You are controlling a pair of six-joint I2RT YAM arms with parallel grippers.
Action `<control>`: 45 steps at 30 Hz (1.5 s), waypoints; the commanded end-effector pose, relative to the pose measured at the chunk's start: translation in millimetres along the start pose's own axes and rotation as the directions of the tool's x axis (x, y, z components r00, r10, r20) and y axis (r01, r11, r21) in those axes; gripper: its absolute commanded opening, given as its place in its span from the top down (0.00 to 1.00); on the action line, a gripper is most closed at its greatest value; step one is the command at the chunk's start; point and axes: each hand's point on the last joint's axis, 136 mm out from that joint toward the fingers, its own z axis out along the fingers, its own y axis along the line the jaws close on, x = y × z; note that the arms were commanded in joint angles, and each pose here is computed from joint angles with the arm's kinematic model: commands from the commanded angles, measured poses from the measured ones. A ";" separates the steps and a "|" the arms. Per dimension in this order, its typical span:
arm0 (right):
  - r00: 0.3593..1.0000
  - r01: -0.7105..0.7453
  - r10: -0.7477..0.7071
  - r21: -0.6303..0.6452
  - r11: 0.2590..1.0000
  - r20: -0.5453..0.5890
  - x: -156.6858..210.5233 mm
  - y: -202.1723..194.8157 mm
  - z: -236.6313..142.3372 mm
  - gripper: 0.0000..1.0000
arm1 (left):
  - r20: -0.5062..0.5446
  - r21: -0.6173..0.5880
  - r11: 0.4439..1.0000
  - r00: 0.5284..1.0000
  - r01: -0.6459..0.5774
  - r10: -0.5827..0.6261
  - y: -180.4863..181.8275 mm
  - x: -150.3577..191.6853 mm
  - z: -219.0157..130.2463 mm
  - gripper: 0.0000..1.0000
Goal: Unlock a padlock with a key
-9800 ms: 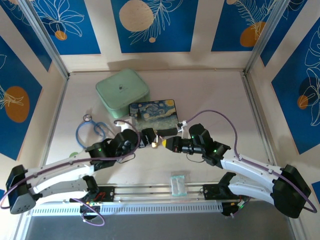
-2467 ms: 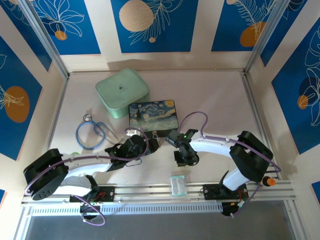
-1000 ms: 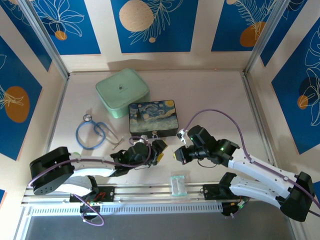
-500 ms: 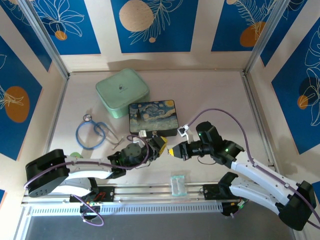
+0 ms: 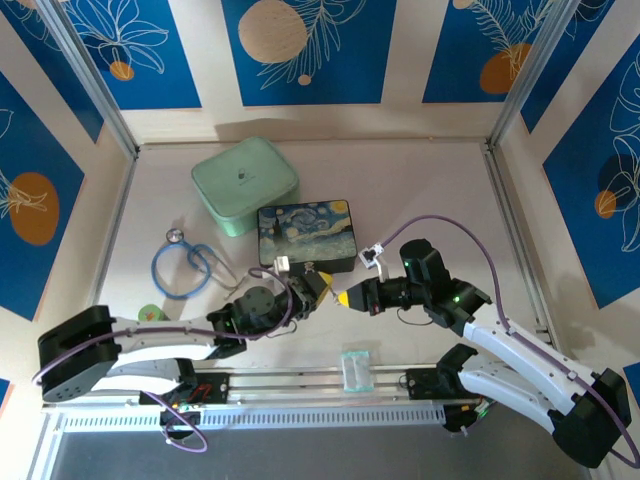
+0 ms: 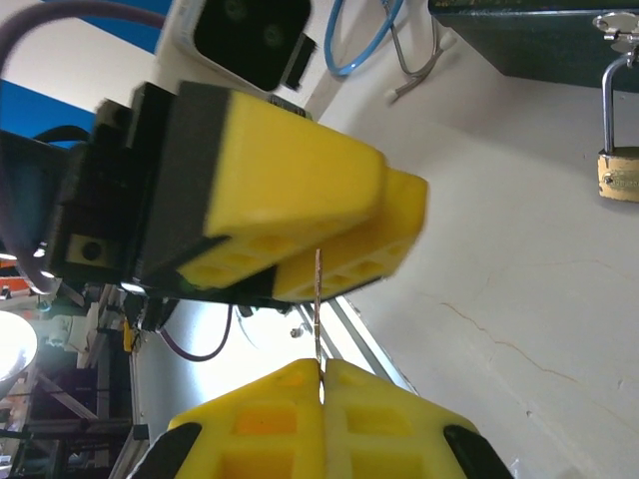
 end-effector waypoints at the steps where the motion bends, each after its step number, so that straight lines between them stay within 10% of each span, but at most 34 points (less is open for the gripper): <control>1: 1.000 0.012 -0.011 0.030 0.999 -0.019 5.0 -2.1 -3.3 0.95 | 0.021 -0.075 0.995 0.998 -0.065 0.066 1.5 -3.7 -6.2 0.72; 17: 0.949 0.313 -0.256 0.465 0.828 -0.183 5.9 -20.8 5.8 0.96 | -0.098 -0.273 0.958 0.993 -0.085 0.060 20.1 18.3 4.9 0.61; 45: 0.867 0.497 -0.380 0.538 0.681 -0.322 13.2 -21.8 31.6 0.96 | -0.075 -0.359 0.932 0.997 -0.038 0.011 48.5 15.3 3.4 0.75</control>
